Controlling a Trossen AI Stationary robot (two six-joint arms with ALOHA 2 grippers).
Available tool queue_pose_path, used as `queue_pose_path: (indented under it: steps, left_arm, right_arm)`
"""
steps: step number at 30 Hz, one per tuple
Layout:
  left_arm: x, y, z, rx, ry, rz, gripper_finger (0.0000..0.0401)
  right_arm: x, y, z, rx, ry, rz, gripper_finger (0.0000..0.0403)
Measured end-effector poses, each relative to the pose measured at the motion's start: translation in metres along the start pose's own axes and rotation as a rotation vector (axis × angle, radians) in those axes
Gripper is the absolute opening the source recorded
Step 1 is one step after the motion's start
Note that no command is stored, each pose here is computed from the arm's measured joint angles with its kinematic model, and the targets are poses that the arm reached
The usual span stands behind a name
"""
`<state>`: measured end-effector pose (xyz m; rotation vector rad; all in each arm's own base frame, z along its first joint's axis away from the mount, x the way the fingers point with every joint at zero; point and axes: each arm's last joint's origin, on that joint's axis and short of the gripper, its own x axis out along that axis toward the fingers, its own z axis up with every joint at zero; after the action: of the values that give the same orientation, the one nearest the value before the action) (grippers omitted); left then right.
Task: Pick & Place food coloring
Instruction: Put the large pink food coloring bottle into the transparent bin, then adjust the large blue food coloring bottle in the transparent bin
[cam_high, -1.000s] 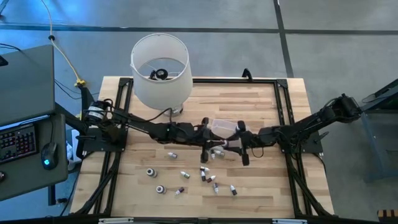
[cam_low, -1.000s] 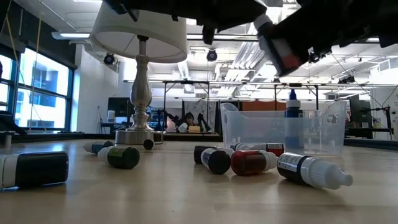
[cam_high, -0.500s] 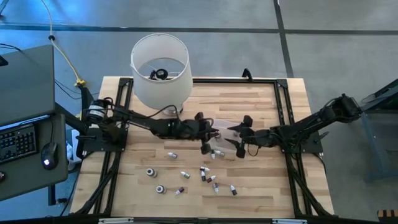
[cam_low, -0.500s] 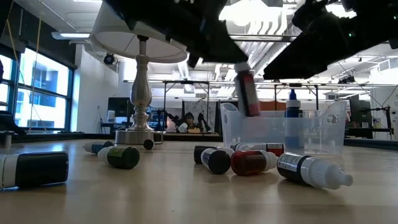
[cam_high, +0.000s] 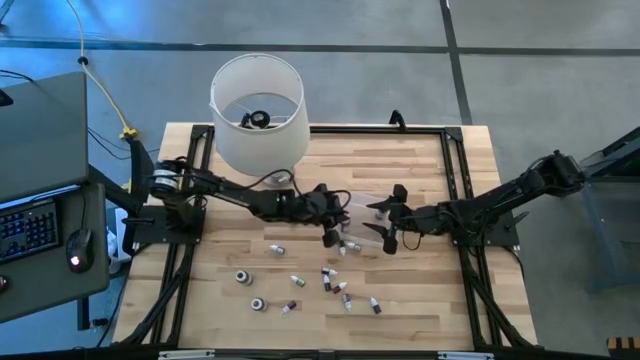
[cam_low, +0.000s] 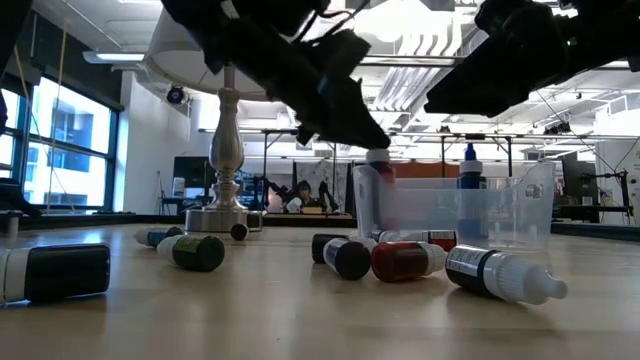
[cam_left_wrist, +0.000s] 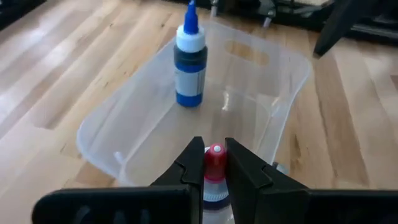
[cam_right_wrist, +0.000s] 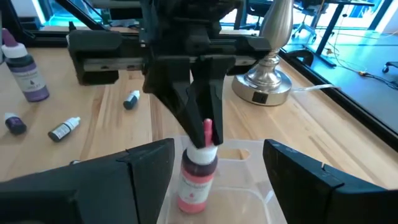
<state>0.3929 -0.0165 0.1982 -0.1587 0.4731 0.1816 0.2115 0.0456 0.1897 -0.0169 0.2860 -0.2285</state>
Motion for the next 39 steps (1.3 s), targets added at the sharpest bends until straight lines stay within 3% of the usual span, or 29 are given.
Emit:
queue_pose_path:
  steps: [7,23,32,39]
  left_arm:
    - [0.007,-0.003,-0.004,-0.002,-0.009,-0.024,0.0038]
    - [0.007,-0.004,-0.006,0.019,0.028,-0.093,0.0091]
    - [-0.003,-0.010,0.029,0.108,0.166,-0.044,0.0106]
    - [-0.013,-0.018,0.059,0.184,0.173,-0.056,0.0106]
  right_arm:
    - [0.000,0.000,0.000,-0.001,0.003,0.004,0.0240]
    - [0.000,0.000,-0.001,-0.004,0.008,0.007,0.0240]
    - [0.000,0.000,0.000,-0.001,0.002,0.008,0.0240]
    - [0.000,0.000,-0.001,-0.002,0.004,0.007,0.0240]
